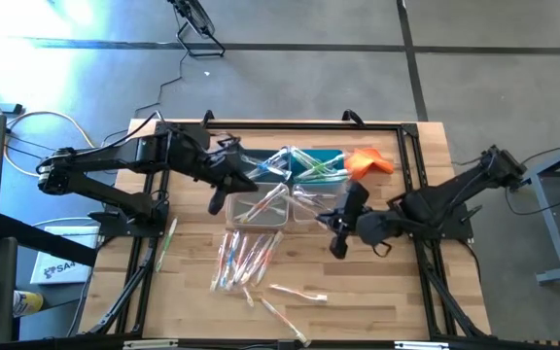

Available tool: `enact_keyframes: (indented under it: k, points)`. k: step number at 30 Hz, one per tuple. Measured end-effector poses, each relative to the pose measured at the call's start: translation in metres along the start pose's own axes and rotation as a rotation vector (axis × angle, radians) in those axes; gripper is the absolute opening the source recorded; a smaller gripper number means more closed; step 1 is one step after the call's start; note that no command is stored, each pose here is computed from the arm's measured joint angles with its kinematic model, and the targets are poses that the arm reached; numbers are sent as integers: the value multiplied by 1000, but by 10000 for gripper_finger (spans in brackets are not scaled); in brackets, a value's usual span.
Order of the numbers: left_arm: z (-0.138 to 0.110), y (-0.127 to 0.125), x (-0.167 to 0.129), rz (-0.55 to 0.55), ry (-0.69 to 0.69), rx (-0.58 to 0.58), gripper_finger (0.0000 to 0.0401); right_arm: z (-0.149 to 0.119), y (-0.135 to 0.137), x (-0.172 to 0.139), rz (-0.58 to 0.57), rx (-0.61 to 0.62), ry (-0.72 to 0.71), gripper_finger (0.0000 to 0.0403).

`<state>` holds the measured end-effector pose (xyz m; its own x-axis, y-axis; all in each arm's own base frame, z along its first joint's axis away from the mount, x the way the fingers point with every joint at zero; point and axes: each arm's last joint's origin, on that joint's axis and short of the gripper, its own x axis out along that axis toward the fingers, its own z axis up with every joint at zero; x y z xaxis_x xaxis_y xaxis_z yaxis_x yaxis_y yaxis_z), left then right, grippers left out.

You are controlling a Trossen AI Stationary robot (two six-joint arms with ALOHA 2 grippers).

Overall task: Pick & Place Toothbrushes
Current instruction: Put the orange toothbrush into the gray bin

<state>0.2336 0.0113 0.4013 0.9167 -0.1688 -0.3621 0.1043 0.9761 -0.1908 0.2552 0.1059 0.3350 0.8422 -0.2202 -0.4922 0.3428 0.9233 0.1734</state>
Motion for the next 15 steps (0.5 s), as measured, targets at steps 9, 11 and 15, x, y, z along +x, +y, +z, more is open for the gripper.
enact_keyframes:
  k: [9, 11, 15]
  points:
    - [17, -2, -1, -17, -170, 50, 1, 28, -18, 9, -26, -70, -139, 8]
    - [19, -2, -2, -20, -193, 56, 1, 35, -21, 9, -28, -86, -176, 8]
    - [25, -3, 0, -25, -251, 70, 1, 47, -26, 11, -12, -103, -250, 8]
